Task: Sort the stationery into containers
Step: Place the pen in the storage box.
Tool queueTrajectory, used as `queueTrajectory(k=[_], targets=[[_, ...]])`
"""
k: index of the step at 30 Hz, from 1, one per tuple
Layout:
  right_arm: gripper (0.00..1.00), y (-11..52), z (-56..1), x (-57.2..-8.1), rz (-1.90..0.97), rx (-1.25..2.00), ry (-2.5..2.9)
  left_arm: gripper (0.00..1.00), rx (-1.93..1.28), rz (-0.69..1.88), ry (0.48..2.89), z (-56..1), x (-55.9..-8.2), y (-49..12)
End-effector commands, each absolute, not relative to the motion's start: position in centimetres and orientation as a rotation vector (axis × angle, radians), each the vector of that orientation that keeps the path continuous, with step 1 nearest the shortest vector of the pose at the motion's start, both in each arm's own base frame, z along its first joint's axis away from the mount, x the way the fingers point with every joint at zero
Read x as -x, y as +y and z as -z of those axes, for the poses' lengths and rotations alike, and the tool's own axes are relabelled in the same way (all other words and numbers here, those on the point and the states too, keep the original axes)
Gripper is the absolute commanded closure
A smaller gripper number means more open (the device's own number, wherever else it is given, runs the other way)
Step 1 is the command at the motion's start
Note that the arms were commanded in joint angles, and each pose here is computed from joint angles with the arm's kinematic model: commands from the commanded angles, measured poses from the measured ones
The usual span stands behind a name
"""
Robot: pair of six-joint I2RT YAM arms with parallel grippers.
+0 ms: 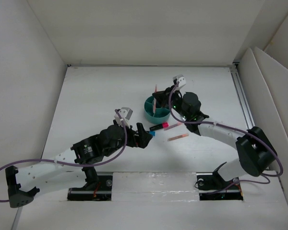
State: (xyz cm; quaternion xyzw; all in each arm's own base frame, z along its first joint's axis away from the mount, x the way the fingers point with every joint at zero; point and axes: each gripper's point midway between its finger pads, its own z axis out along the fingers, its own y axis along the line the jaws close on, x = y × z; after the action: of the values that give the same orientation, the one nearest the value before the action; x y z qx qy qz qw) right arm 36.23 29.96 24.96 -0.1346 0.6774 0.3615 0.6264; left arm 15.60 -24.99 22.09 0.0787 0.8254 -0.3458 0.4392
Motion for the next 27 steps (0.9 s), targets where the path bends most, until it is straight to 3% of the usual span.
queueTrajectory(k=[1,16,27], targets=[[1.00,30.0,-30.4,-37.4,-0.846,0.320,1.378,0.00,-0.170,0.873,2.013,-24.1,-15.7,-24.6],[1.00,29.0,-27.9,-42.6,-0.825,0.339,1.415,0.00,-0.213,0.885,2.018,-23.1,-15.8,-25.8],[1.00,28.5,-23.7,-41.4,-0.847,0.319,1.457,0.00,-0.226,0.893,2.010,-23.2,-15.8,-26.2]])
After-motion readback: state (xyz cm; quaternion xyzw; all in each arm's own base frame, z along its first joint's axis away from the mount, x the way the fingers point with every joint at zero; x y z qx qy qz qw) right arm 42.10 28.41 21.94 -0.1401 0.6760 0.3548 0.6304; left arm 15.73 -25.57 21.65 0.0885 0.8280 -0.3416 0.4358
